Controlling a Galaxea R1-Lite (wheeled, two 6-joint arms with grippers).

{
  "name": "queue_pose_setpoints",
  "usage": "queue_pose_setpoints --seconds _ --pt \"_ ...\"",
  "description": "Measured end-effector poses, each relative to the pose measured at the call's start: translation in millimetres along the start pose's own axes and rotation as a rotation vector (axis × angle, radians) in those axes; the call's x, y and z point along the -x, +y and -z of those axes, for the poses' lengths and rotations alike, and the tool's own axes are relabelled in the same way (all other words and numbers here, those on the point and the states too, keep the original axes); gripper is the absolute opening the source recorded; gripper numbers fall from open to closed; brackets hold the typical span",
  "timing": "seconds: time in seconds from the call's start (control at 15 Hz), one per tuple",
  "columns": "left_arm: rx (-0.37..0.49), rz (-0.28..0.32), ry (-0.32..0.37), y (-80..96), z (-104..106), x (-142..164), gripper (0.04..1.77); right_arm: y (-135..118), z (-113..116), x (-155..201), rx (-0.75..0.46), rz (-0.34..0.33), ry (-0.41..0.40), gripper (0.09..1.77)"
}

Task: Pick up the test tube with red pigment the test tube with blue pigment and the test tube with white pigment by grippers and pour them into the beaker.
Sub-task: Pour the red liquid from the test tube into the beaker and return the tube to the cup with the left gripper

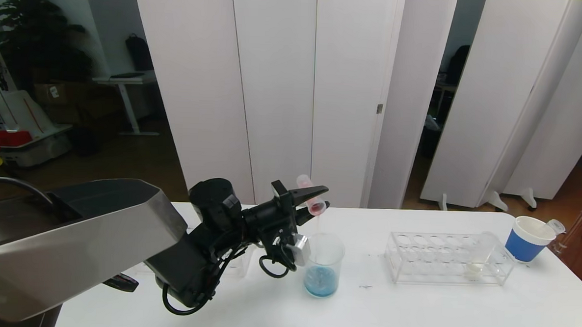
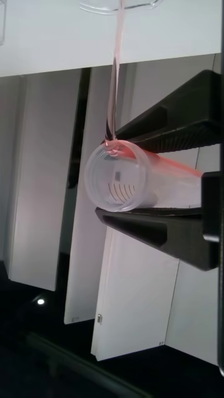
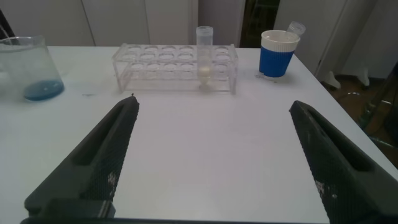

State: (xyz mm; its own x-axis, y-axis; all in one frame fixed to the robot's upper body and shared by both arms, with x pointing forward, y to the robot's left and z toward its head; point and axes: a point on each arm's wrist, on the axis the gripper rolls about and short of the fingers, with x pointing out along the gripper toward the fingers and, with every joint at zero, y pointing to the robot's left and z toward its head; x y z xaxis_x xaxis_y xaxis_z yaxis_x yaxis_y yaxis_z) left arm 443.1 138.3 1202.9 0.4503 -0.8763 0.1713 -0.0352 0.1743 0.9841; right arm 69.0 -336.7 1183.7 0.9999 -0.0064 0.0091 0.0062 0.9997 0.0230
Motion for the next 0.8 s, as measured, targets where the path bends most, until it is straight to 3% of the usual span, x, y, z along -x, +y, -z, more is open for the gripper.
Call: queue_pose_setpoints --seconds 0.8 --pt "-0.056 -0.002 0.006 1.5 2.3 1.7 0.58 0.0 0.0 0.0 0.0 0.0 0.0 1.74"
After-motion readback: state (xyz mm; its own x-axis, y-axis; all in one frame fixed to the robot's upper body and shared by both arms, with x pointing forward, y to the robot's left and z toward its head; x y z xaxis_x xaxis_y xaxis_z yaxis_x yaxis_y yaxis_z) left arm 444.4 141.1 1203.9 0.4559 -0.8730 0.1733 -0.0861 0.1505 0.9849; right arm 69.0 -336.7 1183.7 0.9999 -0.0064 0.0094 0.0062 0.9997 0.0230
